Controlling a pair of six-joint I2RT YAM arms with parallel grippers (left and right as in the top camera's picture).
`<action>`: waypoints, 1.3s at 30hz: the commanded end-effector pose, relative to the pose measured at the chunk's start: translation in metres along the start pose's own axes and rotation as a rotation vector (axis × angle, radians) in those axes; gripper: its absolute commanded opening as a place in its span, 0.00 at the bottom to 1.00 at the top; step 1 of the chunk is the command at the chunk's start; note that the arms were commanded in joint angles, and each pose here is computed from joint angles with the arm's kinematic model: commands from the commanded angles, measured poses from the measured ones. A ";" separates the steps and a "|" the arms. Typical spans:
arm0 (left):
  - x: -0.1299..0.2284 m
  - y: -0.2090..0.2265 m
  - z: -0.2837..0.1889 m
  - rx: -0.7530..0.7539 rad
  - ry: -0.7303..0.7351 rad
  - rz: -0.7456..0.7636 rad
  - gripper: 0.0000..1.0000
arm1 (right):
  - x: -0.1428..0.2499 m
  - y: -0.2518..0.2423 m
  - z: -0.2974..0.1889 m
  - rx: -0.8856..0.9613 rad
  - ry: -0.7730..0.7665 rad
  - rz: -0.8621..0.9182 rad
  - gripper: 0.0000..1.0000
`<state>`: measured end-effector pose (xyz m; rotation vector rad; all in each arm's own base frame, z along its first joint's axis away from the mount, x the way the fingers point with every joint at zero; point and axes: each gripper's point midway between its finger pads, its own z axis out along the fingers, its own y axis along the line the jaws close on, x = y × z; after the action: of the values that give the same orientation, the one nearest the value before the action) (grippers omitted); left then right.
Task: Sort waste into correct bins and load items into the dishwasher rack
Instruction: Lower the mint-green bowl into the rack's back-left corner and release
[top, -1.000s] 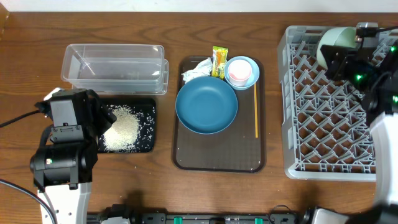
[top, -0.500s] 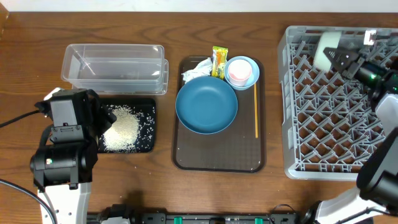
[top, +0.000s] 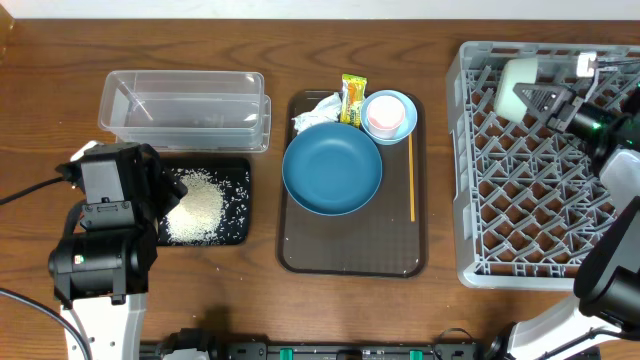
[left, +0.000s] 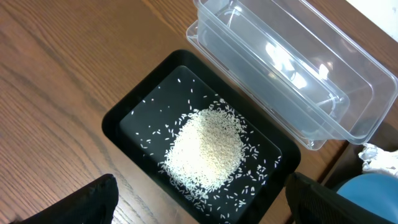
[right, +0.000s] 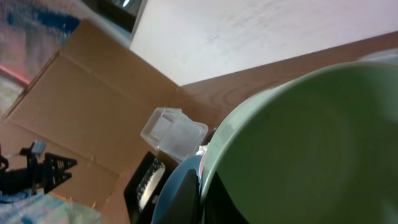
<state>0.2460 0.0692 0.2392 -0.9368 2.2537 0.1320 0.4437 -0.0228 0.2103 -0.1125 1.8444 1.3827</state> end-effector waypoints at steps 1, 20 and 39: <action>-0.004 0.001 -0.002 -0.002 -0.011 0.000 0.88 | 0.006 -0.002 0.013 -0.013 0.023 -0.034 0.01; -0.004 0.001 -0.002 -0.002 -0.011 0.000 0.88 | 0.008 -0.046 -0.007 0.020 -0.024 0.117 0.04; -0.004 0.001 -0.002 -0.002 -0.011 0.000 0.88 | -0.046 0.006 -0.075 0.067 -0.159 0.130 0.31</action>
<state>0.2460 0.0692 0.2391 -0.9369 2.2541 0.1321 0.4405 -0.0964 0.2304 0.1470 1.8016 1.3692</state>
